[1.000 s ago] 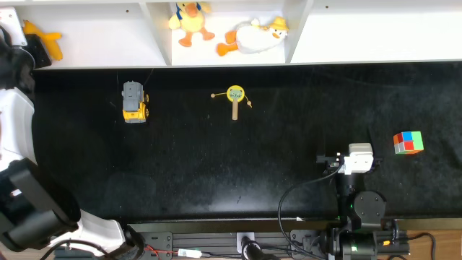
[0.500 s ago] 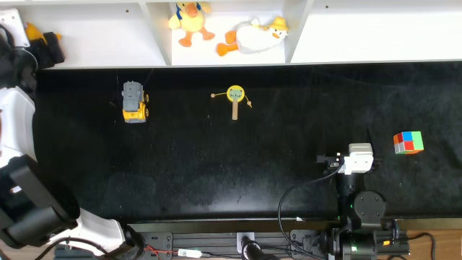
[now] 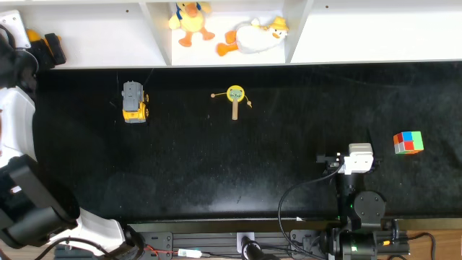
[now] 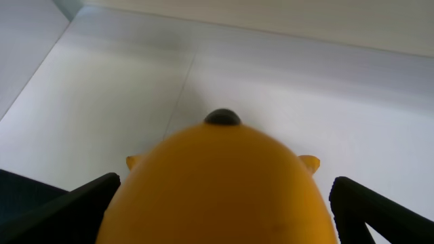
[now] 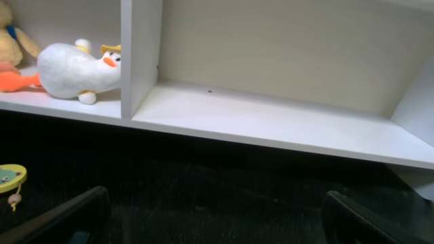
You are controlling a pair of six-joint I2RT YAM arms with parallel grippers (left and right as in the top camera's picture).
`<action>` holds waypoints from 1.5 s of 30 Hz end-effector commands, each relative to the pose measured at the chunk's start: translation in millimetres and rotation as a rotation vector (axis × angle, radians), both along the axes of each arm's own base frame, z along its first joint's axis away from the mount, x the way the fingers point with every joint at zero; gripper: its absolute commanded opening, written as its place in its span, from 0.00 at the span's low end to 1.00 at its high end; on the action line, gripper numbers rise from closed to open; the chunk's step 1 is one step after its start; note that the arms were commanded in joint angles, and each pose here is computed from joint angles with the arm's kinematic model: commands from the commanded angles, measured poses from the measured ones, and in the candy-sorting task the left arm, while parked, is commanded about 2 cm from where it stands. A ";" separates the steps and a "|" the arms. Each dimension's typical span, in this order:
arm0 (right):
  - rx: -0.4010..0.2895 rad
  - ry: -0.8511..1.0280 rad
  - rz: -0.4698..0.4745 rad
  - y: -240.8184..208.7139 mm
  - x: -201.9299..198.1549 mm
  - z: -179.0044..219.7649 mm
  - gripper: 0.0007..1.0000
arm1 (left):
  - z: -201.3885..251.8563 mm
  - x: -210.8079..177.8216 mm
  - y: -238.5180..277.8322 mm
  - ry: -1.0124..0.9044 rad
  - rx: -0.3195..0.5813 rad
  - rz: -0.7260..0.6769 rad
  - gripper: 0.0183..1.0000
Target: Store Toys
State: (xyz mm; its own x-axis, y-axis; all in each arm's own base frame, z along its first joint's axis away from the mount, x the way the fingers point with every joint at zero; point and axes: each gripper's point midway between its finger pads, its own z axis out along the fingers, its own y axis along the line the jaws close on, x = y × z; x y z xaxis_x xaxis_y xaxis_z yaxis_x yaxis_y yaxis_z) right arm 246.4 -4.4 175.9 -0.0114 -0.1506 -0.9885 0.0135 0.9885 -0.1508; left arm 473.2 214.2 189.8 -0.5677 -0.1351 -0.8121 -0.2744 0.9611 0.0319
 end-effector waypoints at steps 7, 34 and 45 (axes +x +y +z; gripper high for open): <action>-0.003 0.002 0.002 0.8 0.4 -3.8 0.99 | 31.3 -11.2 -3.0 -0.026 0.025 0.012 1.00; -0.003 0.002 0.002 0.8 0.4 -3.9 1.00 | 14.6 -120.9 -65.0 0.041 -0.029 0.010 1.00; -0.003 0.002 0.002 0.8 0.4 -3.9 1.00 | -50.9 -157.3 -187.6 0.216 -0.157 -0.159 1.00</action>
State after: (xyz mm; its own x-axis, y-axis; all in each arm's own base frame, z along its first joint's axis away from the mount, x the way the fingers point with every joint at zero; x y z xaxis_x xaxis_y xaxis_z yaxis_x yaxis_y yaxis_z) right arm 246.4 -4.4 175.9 -0.0114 -0.1510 -0.9885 0.0135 0.9884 -0.1512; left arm 315.7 43.9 145.3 -0.7334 -0.1405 -0.6651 -0.1207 0.9898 -0.0760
